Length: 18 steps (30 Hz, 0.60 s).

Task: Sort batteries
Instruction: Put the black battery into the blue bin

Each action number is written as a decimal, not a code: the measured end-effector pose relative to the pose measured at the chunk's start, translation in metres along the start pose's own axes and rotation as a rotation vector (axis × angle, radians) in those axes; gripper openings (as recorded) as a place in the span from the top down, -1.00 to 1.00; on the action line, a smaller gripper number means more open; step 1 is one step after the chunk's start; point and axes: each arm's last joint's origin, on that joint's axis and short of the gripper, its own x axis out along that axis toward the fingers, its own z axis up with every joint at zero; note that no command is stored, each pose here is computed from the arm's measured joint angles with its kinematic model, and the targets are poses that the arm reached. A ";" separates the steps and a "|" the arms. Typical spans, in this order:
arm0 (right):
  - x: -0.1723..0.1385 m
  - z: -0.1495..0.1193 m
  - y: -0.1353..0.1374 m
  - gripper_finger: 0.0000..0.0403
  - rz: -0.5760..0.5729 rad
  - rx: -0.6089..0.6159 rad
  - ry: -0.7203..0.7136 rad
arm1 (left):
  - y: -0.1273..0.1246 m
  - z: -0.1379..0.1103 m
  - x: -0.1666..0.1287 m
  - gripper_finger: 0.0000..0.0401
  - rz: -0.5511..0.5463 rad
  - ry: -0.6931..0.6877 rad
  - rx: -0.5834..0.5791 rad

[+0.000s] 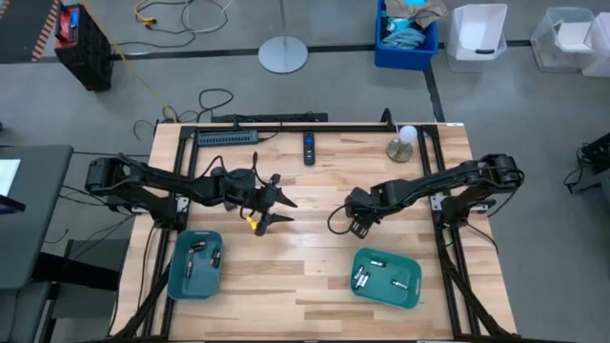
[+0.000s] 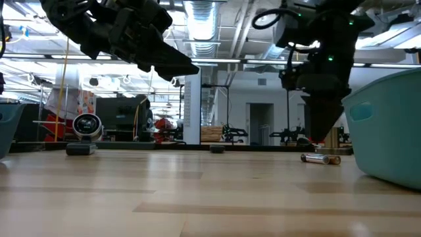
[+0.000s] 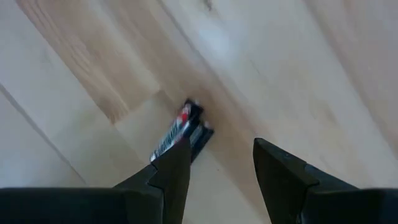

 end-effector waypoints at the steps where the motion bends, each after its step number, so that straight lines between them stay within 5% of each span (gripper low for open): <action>1: 0.001 -0.002 -0.001 0.05 0.011 0.006 0.007 | 0.000 0.000 0.000 0.06 0.000 0.000 0.000; 18: 0.014 -0.013 0.000 0.05 0.084 0.058 -0.011 | 0.000 0.000 0.000 0.06 0.009 0.001 0.000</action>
